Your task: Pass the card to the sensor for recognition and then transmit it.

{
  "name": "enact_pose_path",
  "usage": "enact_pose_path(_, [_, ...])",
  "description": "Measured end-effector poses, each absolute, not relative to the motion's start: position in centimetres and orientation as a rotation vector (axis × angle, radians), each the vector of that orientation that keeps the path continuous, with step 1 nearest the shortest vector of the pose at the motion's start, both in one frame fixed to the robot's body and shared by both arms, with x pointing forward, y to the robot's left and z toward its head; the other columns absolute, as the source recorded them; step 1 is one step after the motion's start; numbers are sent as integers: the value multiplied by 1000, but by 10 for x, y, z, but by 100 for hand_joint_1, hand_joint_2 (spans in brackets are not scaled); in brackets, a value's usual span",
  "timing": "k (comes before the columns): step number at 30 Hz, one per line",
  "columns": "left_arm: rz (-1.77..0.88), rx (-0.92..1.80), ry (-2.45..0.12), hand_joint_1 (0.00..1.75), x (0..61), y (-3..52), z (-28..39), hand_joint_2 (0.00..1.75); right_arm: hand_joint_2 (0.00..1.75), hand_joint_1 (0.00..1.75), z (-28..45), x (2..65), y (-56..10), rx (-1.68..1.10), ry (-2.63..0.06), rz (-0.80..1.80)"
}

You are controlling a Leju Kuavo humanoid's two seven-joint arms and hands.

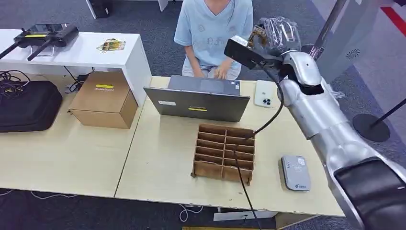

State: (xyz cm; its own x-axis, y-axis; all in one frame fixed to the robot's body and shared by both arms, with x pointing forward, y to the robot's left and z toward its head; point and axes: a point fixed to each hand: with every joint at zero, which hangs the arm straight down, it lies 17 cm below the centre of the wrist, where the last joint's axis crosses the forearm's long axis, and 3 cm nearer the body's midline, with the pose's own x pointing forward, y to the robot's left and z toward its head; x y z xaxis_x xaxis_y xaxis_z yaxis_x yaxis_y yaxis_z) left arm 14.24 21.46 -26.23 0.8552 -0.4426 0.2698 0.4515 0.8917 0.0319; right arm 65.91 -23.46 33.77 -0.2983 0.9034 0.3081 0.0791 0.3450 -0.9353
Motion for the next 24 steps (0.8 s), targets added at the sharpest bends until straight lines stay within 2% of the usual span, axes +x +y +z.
enact_pose_path(18, [-444,-21,-276,0,137,217,-264,0,175,175,359,635,-241,-294,-1807,763])
enact_pose_path(24, [-433,-25,-244,0,114,219,-269,0,175,175,351,626,-241,-116,-1840,673])
